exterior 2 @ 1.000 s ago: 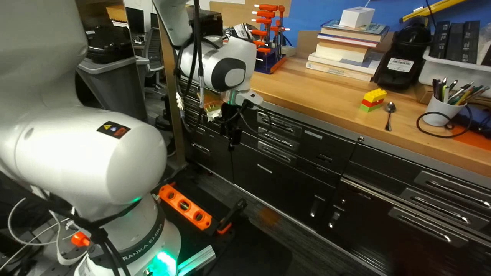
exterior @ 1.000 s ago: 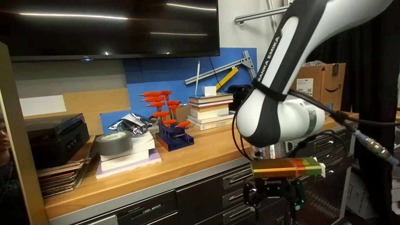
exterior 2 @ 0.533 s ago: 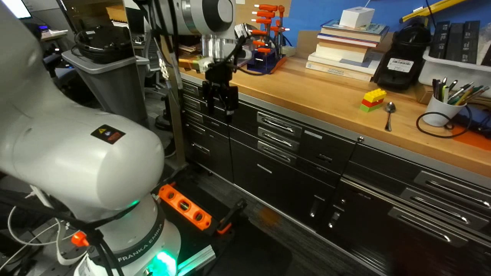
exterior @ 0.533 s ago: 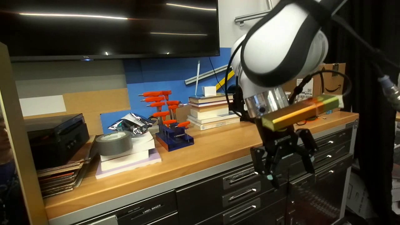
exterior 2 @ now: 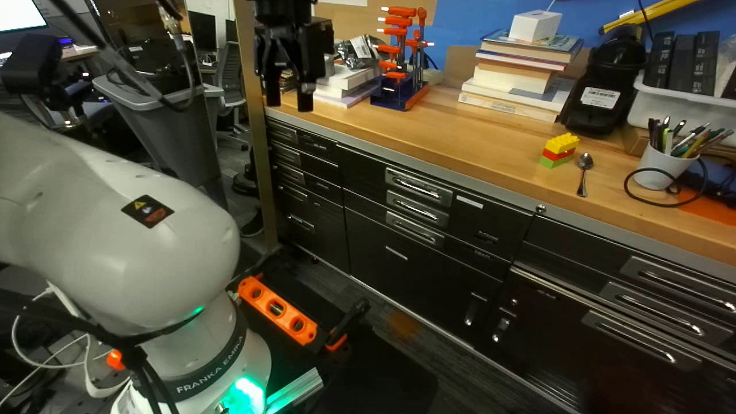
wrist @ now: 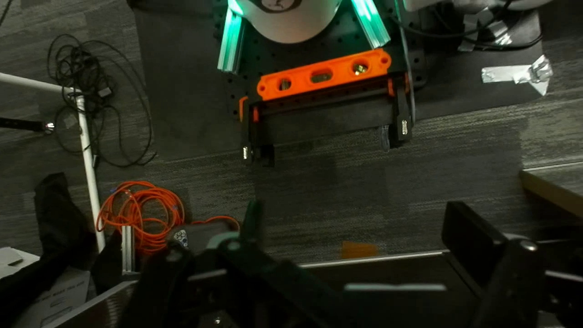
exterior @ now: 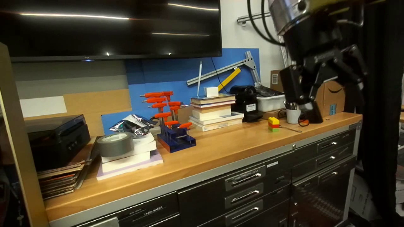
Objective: Put the three black objects in the open drawer then close the drawer
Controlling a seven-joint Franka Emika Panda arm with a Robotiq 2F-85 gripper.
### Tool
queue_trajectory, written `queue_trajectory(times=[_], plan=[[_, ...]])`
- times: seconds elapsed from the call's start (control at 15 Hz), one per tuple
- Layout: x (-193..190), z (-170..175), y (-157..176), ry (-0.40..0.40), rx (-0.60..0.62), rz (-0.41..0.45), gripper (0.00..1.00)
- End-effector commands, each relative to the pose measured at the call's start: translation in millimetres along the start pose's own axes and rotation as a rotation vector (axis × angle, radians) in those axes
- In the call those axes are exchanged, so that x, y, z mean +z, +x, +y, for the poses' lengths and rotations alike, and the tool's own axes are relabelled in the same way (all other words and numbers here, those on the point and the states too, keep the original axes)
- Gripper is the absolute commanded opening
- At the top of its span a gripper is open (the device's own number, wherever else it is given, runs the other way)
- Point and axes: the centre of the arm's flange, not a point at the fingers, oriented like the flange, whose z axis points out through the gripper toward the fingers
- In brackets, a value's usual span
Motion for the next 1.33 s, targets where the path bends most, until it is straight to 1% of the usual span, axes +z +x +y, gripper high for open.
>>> queue_trajectory(times=[0.0,0.13,0.27,0.47,0.6,0.93,1.0,1.27], plan=[[-30,46,-67,0.086,-0.014,0.065,1.00],[-29,65,-95,0.121,-0.040,0.098,1.00],[-24,79,-114,0.103,-0.094,0.144,1.00],[-11,95,-131,0.092,-0.181,0.229,1.00],[-4,105,-135,0.103,-0.214,0.259,1.00],[9,122,-139,0.153,-0.239,0.290,1.00],[2,110,-134,0.142,-0.228,0.243,1.00],[6,115,-137,0.155,-0.234,0.254,1.00]])
